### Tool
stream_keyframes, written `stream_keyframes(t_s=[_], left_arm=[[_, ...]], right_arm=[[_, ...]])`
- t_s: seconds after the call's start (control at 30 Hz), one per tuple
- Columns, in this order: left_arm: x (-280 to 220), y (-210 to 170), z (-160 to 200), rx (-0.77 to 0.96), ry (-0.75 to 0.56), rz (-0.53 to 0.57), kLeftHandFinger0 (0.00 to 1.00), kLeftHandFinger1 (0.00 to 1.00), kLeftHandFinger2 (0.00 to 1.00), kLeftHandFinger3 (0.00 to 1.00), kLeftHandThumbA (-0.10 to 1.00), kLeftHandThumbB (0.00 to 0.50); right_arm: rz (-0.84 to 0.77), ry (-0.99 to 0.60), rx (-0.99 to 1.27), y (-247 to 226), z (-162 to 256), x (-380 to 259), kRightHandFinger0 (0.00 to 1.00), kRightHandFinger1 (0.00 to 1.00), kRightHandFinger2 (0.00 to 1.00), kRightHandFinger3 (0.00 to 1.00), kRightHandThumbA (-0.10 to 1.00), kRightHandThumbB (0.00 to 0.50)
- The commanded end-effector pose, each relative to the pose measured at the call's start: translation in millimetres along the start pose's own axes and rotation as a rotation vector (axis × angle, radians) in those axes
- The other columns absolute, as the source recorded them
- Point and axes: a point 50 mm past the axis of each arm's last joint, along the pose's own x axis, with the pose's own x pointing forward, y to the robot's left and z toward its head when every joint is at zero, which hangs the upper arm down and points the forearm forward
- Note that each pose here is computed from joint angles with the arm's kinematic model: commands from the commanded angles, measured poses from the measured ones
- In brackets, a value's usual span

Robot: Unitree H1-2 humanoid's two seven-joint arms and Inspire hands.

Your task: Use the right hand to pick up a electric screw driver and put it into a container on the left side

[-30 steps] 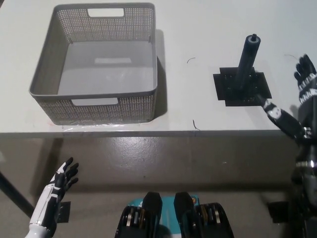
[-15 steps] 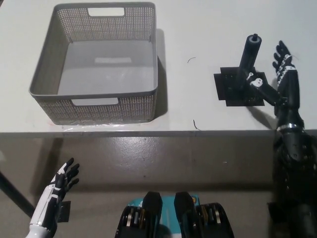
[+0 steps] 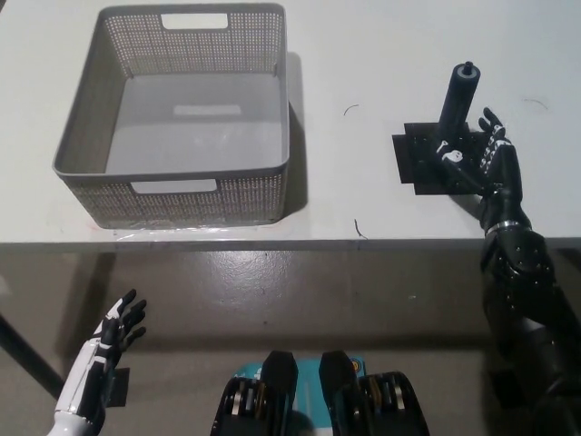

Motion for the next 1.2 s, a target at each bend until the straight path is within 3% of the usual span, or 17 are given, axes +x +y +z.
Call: stream_keyframes(t_s=[0.0,0.3,0.57,0.7,0.8,0.87,0.9,0.93,0.97,1.0,1.07,1.1,1.17], left_arm=[[2,0,10,0.006,-0.044,-0.024,1.0,1.0,1.0,1.0,1.0,0.192],[-1,1,6,0.022,-0.036,-0.035,1.0,1.0,1.0,1.0,1.0,0.189],[0,0,9,0.016,-0.038,-0.047,1.0,1.0,1.0,1.0,1.0,0.209],[1,-1,10,0.027,-0.037,-0.05,1.0,1.0,1.0,1.0,1.0,0.215],[1,-3,10,0.019,-0.034,-0.052,1.0,1.0,1.0,1.0,1.0,0.218],[1,-4,10,0.023,-0.038,-0.063,1.0,1.0,1.0,1.0,1.0,0.216],[1,-4,10,0.023,-0.039,-0.064,1.0,1.0,1.0,1.0,1.0,0.216],[1,-4,10,0.026,-0.036,-0.059,1.0,1.0,1.0,1.0,1.0,0.224],[1,-4,11,0.025,-0.037,-0.059,1.0,1.0,1.0,1.0,1.0,0.22],[1,-4,11,0.023,-0.038,-0.06,1.0,1.0,1.0,1.0,1.0,0.219],[3,-3,14,0.022,-0.04,-0.056,1.0,1.0,1.0,1.0,1.0,0.226],[4,-3,15,0.019,-0.043,-0.055,1.0,1.0,1.0,1.0,1.0,0.234],[6,-2,15,0.027,-0.048,-0.055,1.0,1.0,1.0,1.0,1.0,0.225]], right_arm=[[0.0,-0.123,0.045,3,43,24,1.0,1.0,1.0,1.0,1.0,0.35],[0.015,-0.064,0.013,17,40,30,1.0,1.0,1.0,1.0,1.0,0.347],[0.033,-0.011,-0.029,31,50,39,1.0,1.0,1.0,1.0,1.0,0.412],[0.043,-0.008,-0.058,40,54,40,1.0,1.0,1.0,1.0,1.0,0.415],[0.028,0.008,-0.071,44,55,40,1.0,1.0,1.0,1.0,1.0,0.474],[-0.027,0.017,-0.074,46,56,41,1.0,0.96,1.0,1.0,0.77,0.483],[-0.054,0.026,-0.086,46,57,42,1.0,0.96,1.0,1.0,0.77,0.483],[-0.152,0.062,-0.13,47,62,44,0.16,0.18,0.26,0.35,0.21,0.261],[-0.163,0.069,-0.149,47,63,44,0.01,0.07,0.29,0.21,-0.07,0.236],[-0.166,0.072,-0.164,46,63,44,0.0,0.06,0.33,0.2,-0.09,0.221],[-0.16,0.082,-0.178,45,61,45,0.0,0.14,0.53,0.41,-0.1,0.154],[-0.16,0.084,-0.176,45,62,45,0.0,0.15,0.59,0.48,-0.1,0.146],[-0.162,0.085,-0.176,45,61,45,0.0,0.17,0.63,0.52,-0.1,0.149]])
